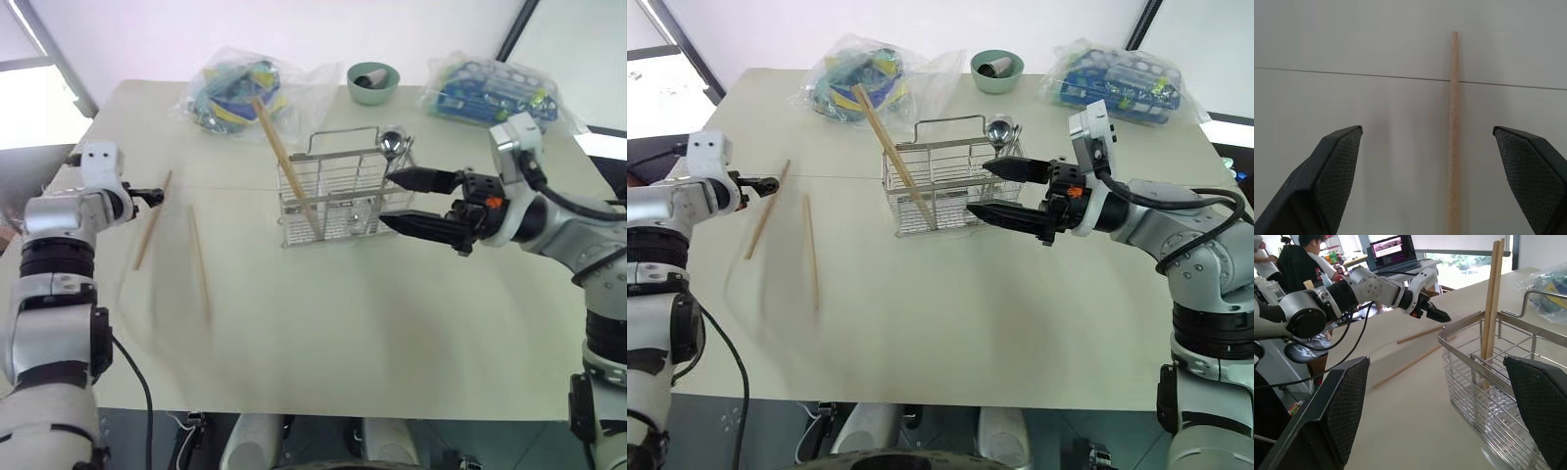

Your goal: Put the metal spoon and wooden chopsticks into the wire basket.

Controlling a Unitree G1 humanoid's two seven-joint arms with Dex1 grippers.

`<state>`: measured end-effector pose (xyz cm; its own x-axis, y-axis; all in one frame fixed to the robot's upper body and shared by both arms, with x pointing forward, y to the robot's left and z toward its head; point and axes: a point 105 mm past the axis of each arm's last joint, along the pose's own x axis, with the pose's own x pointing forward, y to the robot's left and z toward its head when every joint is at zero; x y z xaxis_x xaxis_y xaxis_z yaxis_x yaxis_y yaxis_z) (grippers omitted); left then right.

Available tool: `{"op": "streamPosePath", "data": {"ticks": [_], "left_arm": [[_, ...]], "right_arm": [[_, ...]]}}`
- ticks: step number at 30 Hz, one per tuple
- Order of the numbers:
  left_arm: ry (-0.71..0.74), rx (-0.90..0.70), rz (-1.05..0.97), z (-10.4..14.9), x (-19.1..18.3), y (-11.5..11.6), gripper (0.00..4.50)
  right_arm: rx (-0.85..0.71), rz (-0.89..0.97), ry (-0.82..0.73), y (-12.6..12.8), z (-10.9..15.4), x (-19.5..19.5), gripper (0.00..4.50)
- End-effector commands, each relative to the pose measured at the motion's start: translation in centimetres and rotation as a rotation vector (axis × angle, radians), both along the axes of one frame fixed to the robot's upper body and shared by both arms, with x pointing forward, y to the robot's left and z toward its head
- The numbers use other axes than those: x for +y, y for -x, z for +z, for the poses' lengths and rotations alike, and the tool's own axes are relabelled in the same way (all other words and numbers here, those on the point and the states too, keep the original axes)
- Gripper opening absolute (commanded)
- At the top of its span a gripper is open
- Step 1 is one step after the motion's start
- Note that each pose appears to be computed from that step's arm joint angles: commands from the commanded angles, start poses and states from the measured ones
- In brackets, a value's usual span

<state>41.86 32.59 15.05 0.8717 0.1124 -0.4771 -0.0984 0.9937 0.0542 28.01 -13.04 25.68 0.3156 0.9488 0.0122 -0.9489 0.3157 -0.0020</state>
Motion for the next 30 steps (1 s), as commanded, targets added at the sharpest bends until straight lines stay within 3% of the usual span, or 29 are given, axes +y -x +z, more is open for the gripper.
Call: {"op": "streamPosePath", "data": {"ticks": [1,6,8,11,16,21,25,30], "left_arm": [[-0.045,-0.017,-0.006,0.7,0.5,-0.5,4.50],[-0.040,0.014,0.009,-0.4,0.9,-0.4,4.50],[-0.021,0.013,0.006,-0.5,0.8,-0.4,3.97],[-0.027,0.013,-0.012,-0.5,0.7,-0.5,2.66],[-0.030,0.012,-0.014,-0.4,0.6,-0.6,0.05],[-0.067,-0.108,0.078,1.8,2.2,-0.9,0.05],[0.030,-0.509,0.292,9.5,4.8,-1.0,0.05],[0.234,-0.868,0.178,17.1,2.4,-0.8,0.05]], "right_arm": [[-0.079,-0.001,-0.022,0.8,1.5,0.0,4.48],[-0.075,-0.019,-0.023,0.9,1.2,-0.3,4.48],[-0.075,-0.023,-0.022,1.0,1.2,-0.4,4.50],[-0.077,-0.034,-0.026,0.9,1.3,-0.6,4.50],[-0.078,-0.043,-0.026,0.9,1.3,-0.7,4.50],[-0.073,-0.052,-0.028,0.9,1.3,-0.9,4.50],[-0.067,-0.069,-0.029,0.6,1.4,-1.3,4.50],[-0.055,-0.074,-0.018,0.5,1.3,-1.4,4.50]]}}
